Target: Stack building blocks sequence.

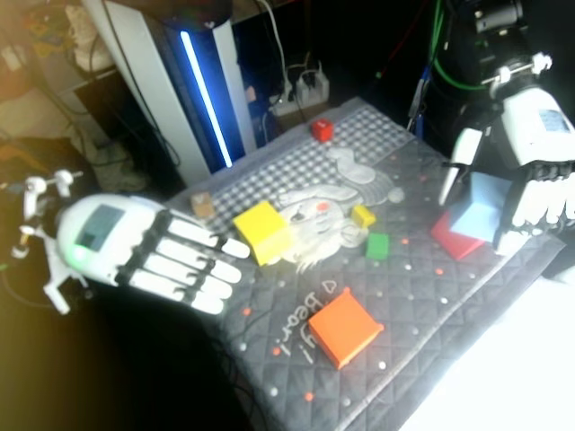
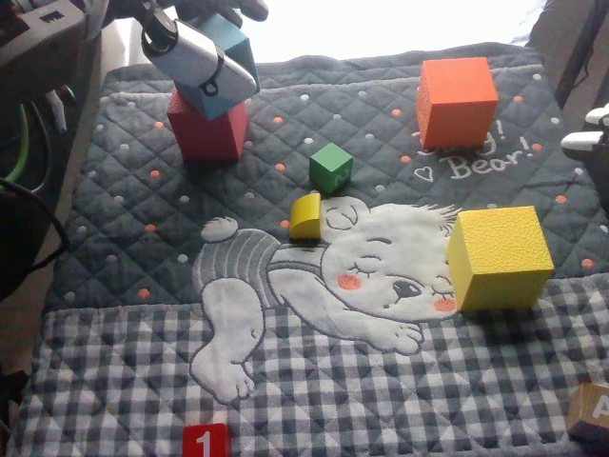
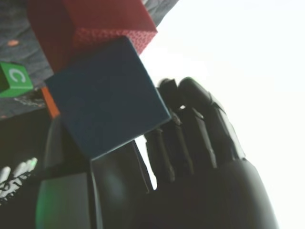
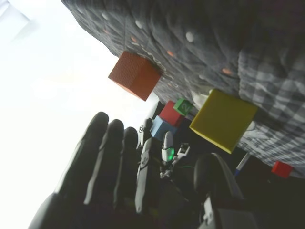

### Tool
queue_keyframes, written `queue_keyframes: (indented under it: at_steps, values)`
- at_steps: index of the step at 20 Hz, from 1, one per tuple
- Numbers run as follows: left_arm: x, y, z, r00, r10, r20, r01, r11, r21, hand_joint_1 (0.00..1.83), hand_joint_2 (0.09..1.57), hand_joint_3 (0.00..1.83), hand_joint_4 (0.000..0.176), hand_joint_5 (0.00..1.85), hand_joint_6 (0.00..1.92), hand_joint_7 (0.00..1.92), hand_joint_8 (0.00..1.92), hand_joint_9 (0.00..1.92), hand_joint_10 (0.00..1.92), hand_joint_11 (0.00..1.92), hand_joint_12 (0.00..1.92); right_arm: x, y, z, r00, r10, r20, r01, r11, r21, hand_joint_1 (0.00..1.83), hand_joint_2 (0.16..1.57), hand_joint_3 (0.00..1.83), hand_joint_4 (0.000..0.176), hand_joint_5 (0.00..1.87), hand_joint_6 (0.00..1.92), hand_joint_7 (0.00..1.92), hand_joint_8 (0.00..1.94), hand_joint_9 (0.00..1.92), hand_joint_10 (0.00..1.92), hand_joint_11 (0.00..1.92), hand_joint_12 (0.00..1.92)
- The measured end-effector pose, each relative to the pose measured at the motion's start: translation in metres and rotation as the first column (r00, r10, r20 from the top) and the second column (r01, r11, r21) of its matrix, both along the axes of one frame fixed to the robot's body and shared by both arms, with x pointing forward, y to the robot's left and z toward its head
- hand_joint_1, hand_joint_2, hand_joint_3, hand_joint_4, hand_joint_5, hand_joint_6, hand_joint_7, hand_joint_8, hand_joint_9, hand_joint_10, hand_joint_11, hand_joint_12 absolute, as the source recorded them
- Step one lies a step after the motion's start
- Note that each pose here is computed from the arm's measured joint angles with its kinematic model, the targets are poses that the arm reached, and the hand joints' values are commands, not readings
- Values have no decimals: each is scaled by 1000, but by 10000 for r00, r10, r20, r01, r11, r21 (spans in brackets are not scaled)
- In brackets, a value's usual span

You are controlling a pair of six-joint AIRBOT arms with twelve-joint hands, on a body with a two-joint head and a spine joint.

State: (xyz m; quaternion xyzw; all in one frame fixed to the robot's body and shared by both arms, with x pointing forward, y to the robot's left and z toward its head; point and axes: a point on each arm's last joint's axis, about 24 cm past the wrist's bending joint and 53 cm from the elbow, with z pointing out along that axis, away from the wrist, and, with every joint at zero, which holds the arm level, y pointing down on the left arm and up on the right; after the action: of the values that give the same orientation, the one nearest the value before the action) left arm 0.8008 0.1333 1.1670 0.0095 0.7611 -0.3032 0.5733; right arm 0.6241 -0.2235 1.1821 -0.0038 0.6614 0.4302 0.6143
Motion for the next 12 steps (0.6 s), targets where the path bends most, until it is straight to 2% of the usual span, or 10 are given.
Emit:
queue_keyframes:
  at_steps: [2, 4, 5, 6, 8, 9, 12]
  values:
    - [0, 0, -2, 10000, 22, -78, -21, 10000, 62, 881, 974, 0, 90, 458, 0, 554, 0, 533, 111, 250, 1072, 1, -2, 1, 10000, -64, 9, 64, 10000, 27, 615, 1260, 0, 119, 363, 0, 310, 0, 317, 1, 256, 201]
    - [0, 1, -4, 9999, 46, -127, -45, 9999, 99, 873, 984, 4, 97, 448, 0, 545, 0, 531, 77, 218, 1042, 1, -1, 0, 10000, -49, -2, 49, 10000, 35, 590, 1264, 1, 121, 359, 0, 309, 0, 322, 2, 266, 202]
    - [0, 1, -4, 9999, 46, -127, -45, 9999, 99, 884, 990, 1, 101, 441, 1, 533, 0, 528, 52, 205, 1078, 1, -1, 0, 10000, -39, 0, 39, 10000, 29, 582, 1263, 0, 112, 365, 2, 315, 2, 330, 5, 275, 205]
    - [0, 1, -4, 9999, 46, -124, -45, 9999, 96, 884, 989, 0, 100, 443, 3, 529, 0, 528, 46, 198, 1083, 0, 0, 0, 10000, -14, -1, 14, 10000, 21, 577, 1259, 0, 124, 360, 0, 316, 2, 327, 4, 274, 203]
    - [0, 1, -4, 9999, 42, -119, -41, 9999, 106, 869, 995, 2, 107, 437, 0, 506, 0, 487, 22, 156, 1070, 1, -1, 0, 10000, -36, 0, 36, 10000, 27, 591, 1263, 0, 121, 362, 1, 314, 1, 325, 2, 267, 192]
    - [0, 1, -4, 9999, 41, -121, -39, 9999, 112, 873, 989, 0, 103, 436, 0, 505, 0, 479, 12, 123, 1135, 1, -1, 0, 10000, -34, -2, 34, 10000, 29, 595, 1261, 0, 120, 361, 0, 313, 0, 327, 2, 271, 192]
    - [0, 1, -4, 9999, 38, -119, -37, 9999, 124, 884, 960, 0, 118, 411, 0, 453, 0, 425, 0, 29, 1212, 1, 0, 0, 10000, -28, -1, 28, 10000, 25, 555, 1261, 0, 116, 361, 1, 313, 1, 335, 3, 283, 186]
